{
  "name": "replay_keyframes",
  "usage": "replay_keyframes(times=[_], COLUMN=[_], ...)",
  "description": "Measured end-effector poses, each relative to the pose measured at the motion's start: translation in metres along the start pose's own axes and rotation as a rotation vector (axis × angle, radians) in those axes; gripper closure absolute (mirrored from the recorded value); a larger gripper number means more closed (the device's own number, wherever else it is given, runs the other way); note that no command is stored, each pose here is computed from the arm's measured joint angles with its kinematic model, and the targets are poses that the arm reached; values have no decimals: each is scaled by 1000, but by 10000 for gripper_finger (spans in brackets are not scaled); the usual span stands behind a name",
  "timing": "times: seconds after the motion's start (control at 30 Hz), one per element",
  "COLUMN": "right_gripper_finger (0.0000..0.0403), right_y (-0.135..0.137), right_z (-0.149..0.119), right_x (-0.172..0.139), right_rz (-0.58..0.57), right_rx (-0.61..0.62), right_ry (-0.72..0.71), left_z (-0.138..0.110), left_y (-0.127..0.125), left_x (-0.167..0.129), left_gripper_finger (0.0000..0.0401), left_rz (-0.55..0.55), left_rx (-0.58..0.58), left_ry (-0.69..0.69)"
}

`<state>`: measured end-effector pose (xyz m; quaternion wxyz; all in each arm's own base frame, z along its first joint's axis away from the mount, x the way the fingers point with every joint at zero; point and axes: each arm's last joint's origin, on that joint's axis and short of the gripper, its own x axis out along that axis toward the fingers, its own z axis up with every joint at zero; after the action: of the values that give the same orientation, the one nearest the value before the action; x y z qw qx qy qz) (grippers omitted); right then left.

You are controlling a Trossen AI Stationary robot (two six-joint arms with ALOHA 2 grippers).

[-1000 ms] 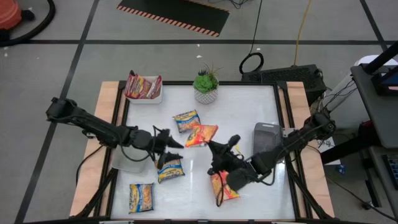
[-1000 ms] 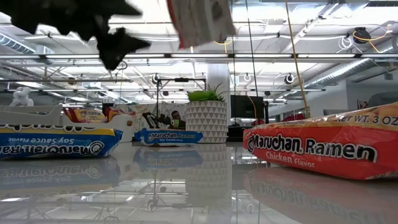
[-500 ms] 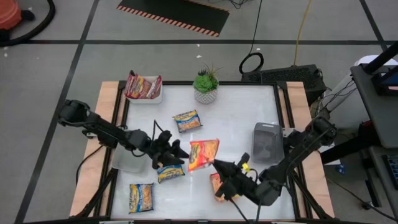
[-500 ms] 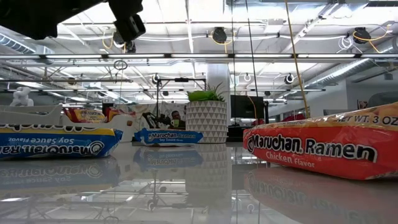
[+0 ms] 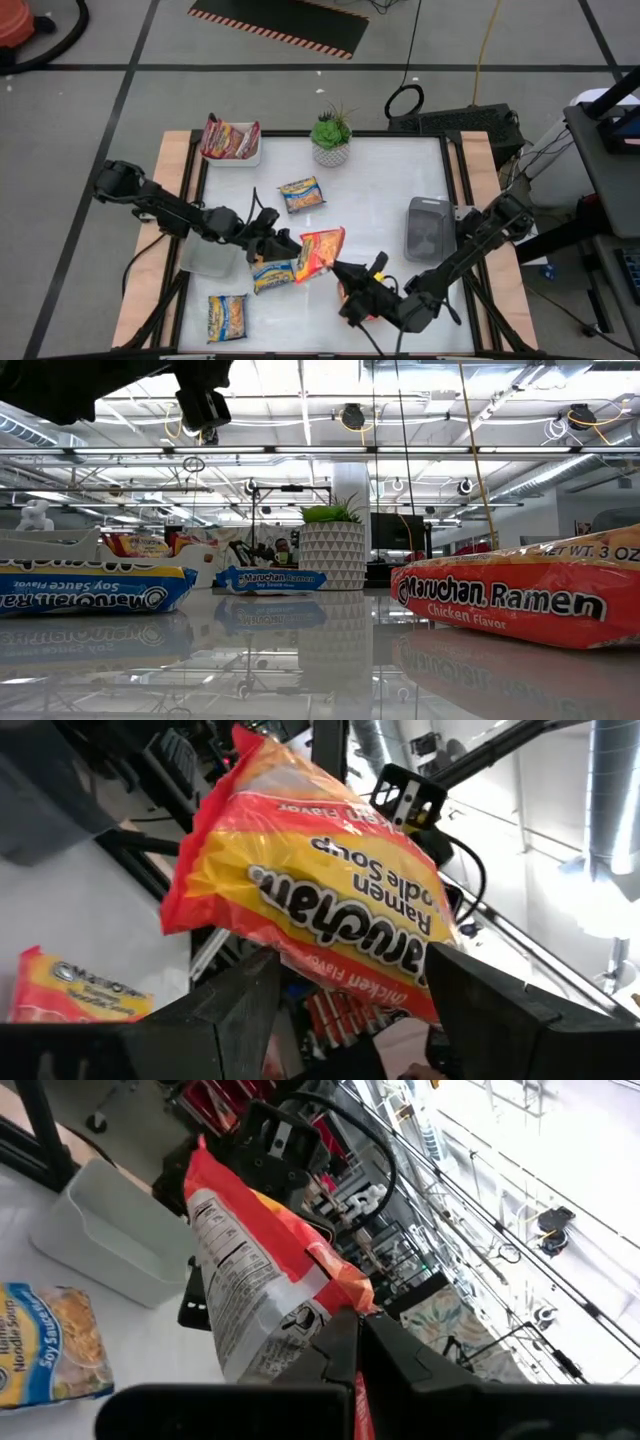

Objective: Sort Maruchan noodles
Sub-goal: Put the top orange noodle pack into the black bin

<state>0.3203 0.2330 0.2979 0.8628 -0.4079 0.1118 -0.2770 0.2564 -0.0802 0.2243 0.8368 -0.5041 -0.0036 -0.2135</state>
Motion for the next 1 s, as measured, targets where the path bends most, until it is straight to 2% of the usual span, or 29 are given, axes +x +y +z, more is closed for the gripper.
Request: replay_keyframes(times=[0.4,0.6,0.8,0.93,1.0], right_gripper_finger=[403,403,403,403,403], right_y=[-4,2,2,3,5], right_z=[-4,-7,-9,-7,-6], right_x=[18,25,27,21,17], right_rz=[-22,-16,-17,-21,-12], right_rx=[-20,-40,-52,-51,-59], right_ry=[11,5,16,26,19], left_z=[-1,0,0,-1,0], left_y=[3,4,7,7,5], left_x=[0,0,0,0,0], left_gripper_finger=[148,148,148,148,148], left_rz=[38,60,120,121,107], left_rx=[4,14,226,379,420], left_ry=[-11,-34,-52,-42,-53])
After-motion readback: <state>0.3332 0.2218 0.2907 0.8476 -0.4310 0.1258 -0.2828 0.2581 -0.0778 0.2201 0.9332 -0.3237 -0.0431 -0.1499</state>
